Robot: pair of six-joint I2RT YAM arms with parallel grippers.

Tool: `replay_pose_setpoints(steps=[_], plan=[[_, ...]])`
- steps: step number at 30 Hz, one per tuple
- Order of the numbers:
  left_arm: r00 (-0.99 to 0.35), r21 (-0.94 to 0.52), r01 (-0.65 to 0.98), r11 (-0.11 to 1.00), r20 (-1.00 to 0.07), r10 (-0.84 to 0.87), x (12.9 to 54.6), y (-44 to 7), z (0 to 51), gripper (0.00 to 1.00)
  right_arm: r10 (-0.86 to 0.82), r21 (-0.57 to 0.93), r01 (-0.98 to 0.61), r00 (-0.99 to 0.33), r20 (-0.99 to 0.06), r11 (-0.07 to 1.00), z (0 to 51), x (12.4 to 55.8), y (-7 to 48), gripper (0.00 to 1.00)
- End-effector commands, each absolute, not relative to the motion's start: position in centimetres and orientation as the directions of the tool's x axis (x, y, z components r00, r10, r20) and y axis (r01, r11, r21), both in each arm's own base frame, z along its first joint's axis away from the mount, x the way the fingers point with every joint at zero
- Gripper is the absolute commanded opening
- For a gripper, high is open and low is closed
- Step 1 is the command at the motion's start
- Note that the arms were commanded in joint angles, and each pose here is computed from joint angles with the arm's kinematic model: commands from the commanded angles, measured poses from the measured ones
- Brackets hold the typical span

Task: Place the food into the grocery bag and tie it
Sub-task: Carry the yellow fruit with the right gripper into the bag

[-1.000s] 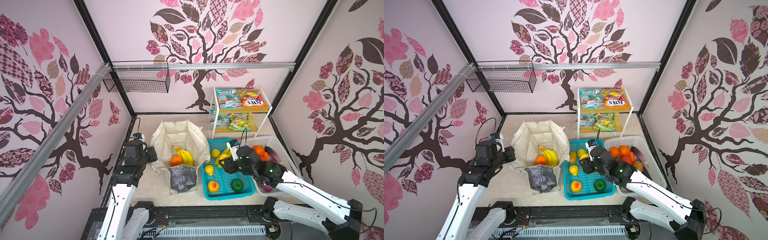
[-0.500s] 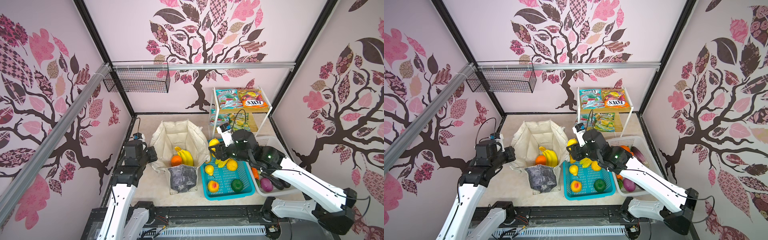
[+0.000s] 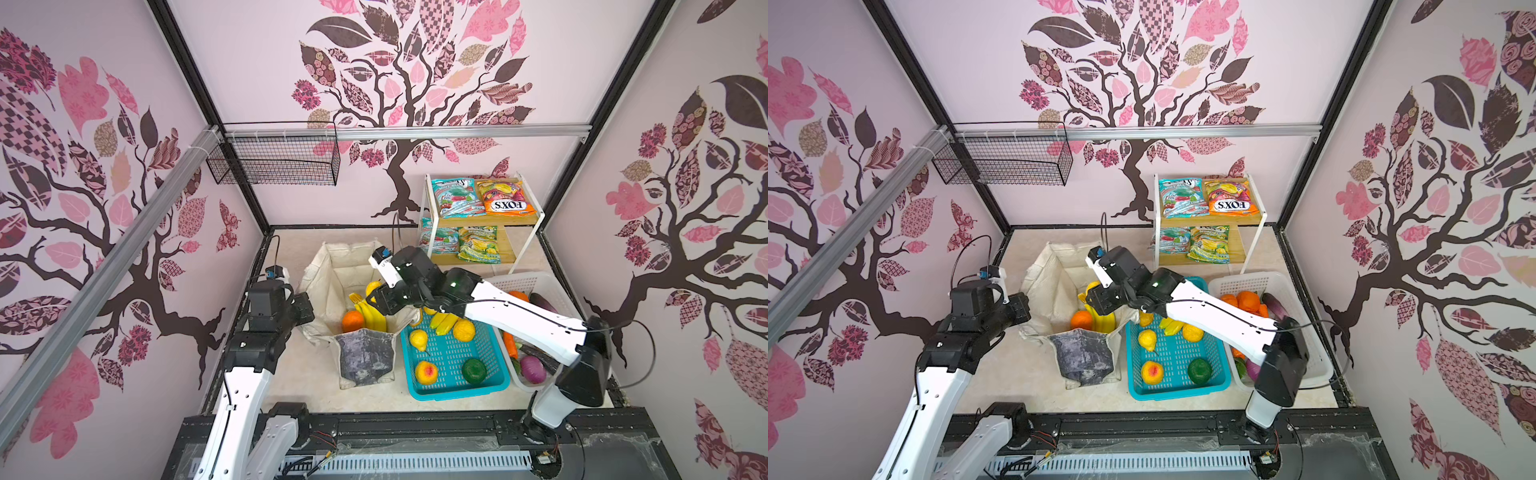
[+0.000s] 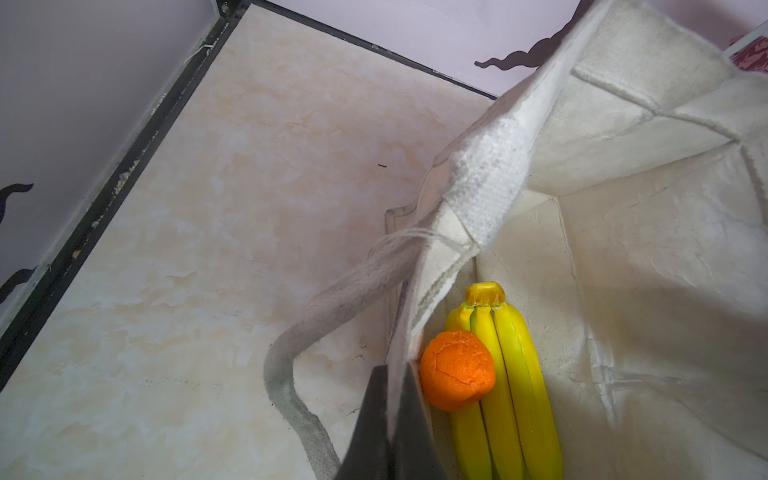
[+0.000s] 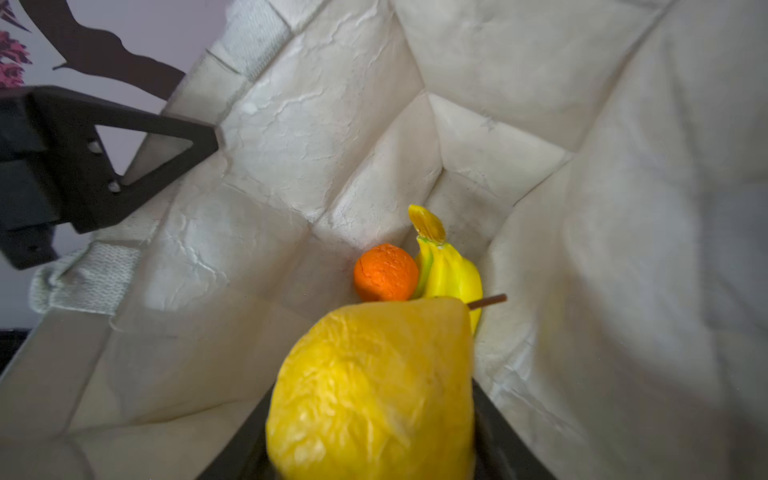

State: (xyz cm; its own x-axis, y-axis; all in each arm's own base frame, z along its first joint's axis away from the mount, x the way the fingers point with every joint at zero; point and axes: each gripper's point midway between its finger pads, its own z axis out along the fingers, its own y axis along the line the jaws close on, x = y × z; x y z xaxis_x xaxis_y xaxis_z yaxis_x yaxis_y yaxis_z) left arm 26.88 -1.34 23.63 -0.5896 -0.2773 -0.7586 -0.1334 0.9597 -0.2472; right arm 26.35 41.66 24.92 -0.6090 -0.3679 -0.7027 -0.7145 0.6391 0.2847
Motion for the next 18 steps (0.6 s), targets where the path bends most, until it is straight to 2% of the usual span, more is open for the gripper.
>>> replay_pose_setpoints(steps=[1, 6, 9, 14, 18], plan=[[-0.58, -0.252, -0.116, 0.961, -0.768, -0.272, 27.2, -1.5, 23.6, 0.0, -0.459, 0.288, -0.757, -0.603, -0.652, 0.586, 22.9, 24.5, 44.0, 0.48], [-0.581, -0.261, -0.103, 0.96, -0.767, -0.272, 27.3, -1.8, 23.7, 0.0, -0.532, 0.318, -0.779, -0.609, -0.589, 0.54, 19.7, 22.9, 45.8, 0.49], [-0.577, -0.262, -0.102, 0.96, -0.77, -0.272, 27.2, -1.7, 23.8, 0.0, -0.537, 0.283, -0.746, -0.641, -0.549, 0.602, 17.3, 23.9, 45.5, 0.49], [-0.58, -0.264, -0.096, 0.96, -0.769, -0.27, 27.2, -1.9, 23.7, 0.0, -0.587, 0.37, -0.753, -0.657, -0.474, 0.544, 14.2, 22.1, 46.7, 0.49], [-0.582, -0.269, -0.09, 0.959, -0.767, -0.27, 27.2, -2.0, 23.7, 0.0, -0.609, 0.351, -0.741, -0.671, -0.423, 0.572, 11.2, 22.1, 46.2, 0.5]])
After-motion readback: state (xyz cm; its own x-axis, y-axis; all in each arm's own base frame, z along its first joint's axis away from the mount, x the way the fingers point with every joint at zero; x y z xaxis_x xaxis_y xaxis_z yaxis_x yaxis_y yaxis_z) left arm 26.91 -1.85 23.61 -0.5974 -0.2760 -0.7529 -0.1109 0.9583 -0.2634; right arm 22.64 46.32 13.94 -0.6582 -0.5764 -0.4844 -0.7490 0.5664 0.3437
